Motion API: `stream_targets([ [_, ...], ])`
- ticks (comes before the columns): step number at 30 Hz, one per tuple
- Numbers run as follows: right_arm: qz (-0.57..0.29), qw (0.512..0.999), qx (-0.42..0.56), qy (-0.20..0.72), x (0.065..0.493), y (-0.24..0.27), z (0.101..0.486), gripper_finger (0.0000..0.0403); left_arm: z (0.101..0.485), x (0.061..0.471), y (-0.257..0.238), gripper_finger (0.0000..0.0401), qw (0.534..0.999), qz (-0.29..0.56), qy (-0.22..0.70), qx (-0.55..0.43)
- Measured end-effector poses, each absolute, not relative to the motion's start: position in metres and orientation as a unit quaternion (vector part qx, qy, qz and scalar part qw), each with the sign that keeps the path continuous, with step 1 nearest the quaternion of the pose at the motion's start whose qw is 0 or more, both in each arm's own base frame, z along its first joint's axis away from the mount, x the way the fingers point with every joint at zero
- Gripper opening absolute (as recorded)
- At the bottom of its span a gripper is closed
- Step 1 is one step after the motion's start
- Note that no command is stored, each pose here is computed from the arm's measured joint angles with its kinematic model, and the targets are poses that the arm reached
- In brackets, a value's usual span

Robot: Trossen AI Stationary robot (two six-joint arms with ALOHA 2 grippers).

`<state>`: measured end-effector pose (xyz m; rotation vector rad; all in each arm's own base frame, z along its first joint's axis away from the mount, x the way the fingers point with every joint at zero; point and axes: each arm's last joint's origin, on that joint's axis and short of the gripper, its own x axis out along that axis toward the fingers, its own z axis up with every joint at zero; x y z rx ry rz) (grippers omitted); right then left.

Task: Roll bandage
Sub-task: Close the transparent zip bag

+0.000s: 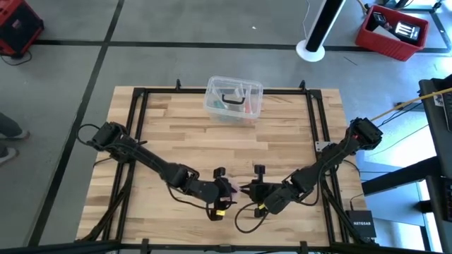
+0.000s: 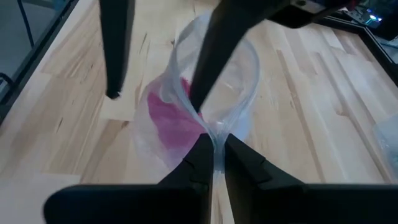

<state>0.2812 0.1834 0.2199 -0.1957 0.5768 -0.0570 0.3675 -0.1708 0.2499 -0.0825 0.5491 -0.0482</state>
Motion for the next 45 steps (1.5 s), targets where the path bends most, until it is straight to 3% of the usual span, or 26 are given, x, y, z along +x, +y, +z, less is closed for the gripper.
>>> stream_targets([
  [12,-0.028,0.953,-0.098,0.286,0.281,0.183,0.220,0.0028,0.250,0.367,-0.171,0.0148,0.962,-0.024,0.270,-0.043],
  [22,-0.028,0.953,-0.098,0.286,0.281,0.183,0.220,0.0028,0.252,0.368,-0.172,0.0148,0.963,-0.025,0.263,-0.054],
  [34,-0.027,0.952,-0.102,0.286,0.281,0.183,0.220,0.0028,0.252,0.369,-0.171,0.0198,0.963,-0.029,0.262,-0.060],
  [45,-0.027,0.953,-0.097,0.286,0.281,0.183,0.220,0.0028,0.266,0.358,-0.172,0.0184,0.963,-0.036,0.262,-0.056],
])
